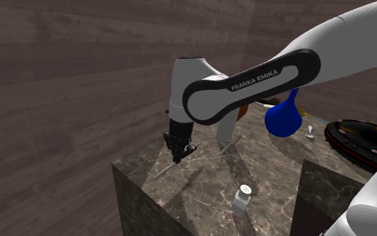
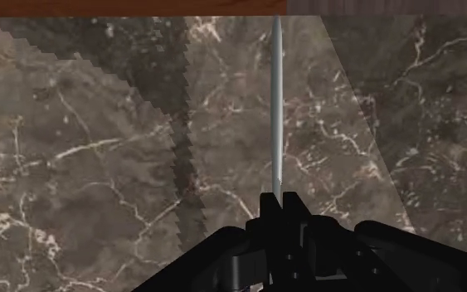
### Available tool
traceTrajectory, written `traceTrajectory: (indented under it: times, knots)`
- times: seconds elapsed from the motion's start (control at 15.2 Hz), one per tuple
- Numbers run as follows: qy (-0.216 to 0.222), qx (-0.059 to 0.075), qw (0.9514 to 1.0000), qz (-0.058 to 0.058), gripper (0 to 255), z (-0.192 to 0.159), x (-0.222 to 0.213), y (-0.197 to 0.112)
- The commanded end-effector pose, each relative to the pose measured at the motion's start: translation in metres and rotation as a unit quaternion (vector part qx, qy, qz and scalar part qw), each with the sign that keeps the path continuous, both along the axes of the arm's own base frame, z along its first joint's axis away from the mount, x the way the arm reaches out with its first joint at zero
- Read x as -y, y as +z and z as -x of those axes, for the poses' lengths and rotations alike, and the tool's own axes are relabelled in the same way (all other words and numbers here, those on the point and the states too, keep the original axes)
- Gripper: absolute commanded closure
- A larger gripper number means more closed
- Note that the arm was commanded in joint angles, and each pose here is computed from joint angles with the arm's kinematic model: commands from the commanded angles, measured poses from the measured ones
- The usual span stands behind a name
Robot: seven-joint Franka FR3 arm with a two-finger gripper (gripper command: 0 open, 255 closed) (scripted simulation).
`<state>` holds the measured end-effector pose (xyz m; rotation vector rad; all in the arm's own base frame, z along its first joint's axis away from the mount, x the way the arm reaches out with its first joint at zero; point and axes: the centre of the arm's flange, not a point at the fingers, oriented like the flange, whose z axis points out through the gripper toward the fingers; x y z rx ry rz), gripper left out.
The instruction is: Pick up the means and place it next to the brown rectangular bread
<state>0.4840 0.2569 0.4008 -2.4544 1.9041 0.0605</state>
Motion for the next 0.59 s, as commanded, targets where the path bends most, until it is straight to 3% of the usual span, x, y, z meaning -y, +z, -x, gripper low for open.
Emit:
traceTrajectory:
  times: [0.0, 0.53]
  knots:
    - [0.000, 0.000, 1.0000, 0.000, 255, 0.001, 0.000, 0.011]
    - [0.000, 0.000, 1.0000, 0.000, 255, 0.001, 0.000, 0.053]
